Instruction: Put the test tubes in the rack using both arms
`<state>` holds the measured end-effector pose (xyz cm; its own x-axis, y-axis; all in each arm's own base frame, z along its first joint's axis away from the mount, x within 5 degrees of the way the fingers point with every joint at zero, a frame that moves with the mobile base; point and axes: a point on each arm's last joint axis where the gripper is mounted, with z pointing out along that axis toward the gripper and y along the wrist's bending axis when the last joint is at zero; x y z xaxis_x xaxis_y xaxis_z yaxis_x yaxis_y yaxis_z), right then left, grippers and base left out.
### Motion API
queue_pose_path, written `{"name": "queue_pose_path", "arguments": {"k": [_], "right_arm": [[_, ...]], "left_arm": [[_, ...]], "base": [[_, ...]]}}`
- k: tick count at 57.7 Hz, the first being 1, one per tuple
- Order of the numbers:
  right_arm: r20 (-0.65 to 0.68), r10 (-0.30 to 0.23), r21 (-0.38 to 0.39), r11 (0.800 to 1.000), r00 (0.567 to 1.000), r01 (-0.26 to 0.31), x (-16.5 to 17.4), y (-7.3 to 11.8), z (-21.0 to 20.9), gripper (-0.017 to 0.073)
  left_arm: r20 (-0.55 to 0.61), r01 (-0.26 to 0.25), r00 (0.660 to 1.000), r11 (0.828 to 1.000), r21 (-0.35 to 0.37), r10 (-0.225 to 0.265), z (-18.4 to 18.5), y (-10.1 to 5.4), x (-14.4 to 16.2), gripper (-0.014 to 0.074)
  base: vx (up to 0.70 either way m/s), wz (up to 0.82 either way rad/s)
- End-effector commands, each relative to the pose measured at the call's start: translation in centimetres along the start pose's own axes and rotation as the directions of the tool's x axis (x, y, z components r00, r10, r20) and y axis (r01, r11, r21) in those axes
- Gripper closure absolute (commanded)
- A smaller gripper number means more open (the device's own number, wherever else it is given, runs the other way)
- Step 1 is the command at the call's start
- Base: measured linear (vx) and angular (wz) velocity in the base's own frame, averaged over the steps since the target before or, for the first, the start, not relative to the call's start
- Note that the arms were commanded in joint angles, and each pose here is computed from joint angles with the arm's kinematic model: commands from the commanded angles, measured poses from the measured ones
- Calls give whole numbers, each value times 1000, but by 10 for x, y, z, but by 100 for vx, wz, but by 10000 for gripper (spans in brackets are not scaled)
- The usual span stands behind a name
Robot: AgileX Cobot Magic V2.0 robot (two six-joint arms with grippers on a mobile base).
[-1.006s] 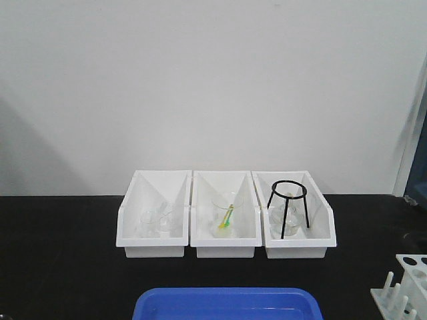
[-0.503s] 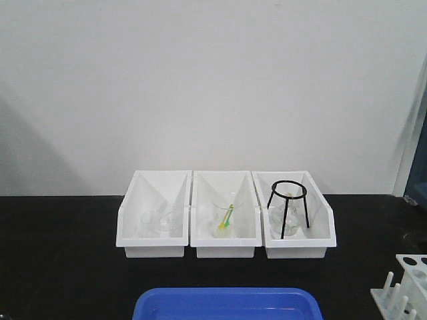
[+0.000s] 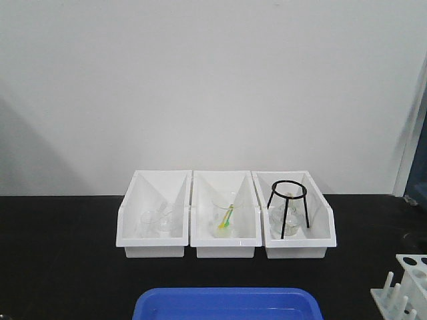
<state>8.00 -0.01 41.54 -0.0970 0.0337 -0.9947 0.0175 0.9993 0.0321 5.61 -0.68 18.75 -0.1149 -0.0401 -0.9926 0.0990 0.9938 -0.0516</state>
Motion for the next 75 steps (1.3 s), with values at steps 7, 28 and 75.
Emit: {"name": "queue_pose_path", "arguments": {"k": [7, 28, 75], "right_arm": [[26, -31, 119, 992, 999, 28, 40, -14, 22, 567], [200, -64, -11, 998, 978, 68, 202, -6, 0, 567], [174, -48, -20, 998, 984, 53, 215, -7, -3, 567]], "left_arm": [[70, 5, 998, 1000, -9, -4, 0, 1, 1, 611], [71, 5, 997, 1000, -9, -4, 0, 1, 1, 611], [69, 4, 998, 1000, -10, -3, 0, 1, 1, 611]], "base": [[0, 0], [0, 0], [0, 0]]}}
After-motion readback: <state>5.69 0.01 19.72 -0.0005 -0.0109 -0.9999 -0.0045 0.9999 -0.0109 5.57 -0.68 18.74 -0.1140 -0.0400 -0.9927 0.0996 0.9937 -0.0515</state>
